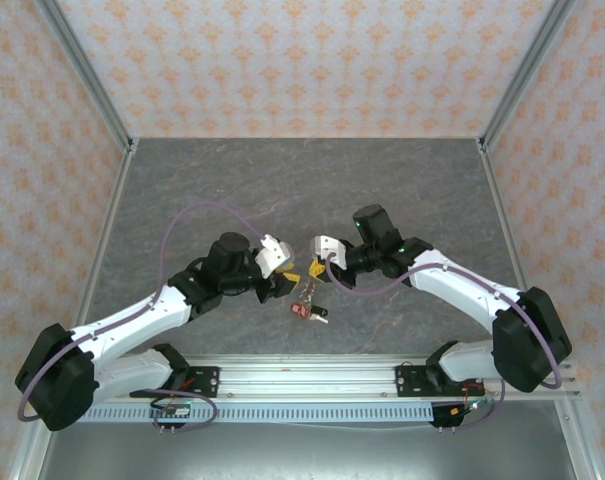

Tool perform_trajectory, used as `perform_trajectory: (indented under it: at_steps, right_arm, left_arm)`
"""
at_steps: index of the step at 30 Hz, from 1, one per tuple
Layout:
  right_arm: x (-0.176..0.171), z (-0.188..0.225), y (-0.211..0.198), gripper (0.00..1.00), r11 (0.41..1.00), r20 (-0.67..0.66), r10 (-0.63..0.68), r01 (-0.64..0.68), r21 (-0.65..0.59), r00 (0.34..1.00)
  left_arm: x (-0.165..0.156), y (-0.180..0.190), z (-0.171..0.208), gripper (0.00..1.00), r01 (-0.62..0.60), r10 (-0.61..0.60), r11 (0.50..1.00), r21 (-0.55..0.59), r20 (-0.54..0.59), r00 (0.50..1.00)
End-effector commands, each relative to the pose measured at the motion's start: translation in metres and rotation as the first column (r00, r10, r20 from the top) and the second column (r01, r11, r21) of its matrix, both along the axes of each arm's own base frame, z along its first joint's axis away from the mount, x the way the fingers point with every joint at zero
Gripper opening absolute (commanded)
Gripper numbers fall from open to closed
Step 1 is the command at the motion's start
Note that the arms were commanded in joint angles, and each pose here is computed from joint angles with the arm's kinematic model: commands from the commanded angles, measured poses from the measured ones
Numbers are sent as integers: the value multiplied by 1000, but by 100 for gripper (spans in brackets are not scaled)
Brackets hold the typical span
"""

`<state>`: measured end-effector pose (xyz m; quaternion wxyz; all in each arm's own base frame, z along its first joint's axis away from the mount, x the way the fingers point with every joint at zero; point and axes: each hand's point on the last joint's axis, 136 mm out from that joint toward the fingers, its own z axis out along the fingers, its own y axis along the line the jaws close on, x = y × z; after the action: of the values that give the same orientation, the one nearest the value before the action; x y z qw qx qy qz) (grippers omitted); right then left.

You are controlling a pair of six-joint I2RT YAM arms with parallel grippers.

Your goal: Put the keys on the keyring

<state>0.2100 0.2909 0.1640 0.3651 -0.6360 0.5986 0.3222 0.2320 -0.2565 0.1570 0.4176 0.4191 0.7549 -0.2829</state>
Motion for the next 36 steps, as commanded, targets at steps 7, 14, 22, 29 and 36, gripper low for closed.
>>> perform_trajectory:
  at_steps: [7, 14, 22, 29, 36]
  right_arm:
    - [-1, 22, 3, 0, 992, 16, 45, -47, 115, 999]
    - [1, 20, -2, 0, 989, -19, 30, -27, 148, 999]
    - [0, 20, -7, 0, 985, -63, 33, -22, 169, 997]
    - [1, 18, -7, 0, 984, -62, 24, -13, 175, 998]
    - [4, 19, -6, 0, 984, -59, 11, 0, 178, 998]
  left_arm:
    - [6, -18, 15, 40, 66, -60, 996, -59, 106, 993]
    - [10, -27, 15, 41, 100, -90, 992, -72, 125, 988]
    - [10, -33, 10, 40, 134, -123, 988, -73, 138, 983]
    - [8, -38, 13, 40, 172, -163, 982, -73, 122, 979]
    - [3, -41, 12, 24, 201, -194, 977, -74, 90, 977]
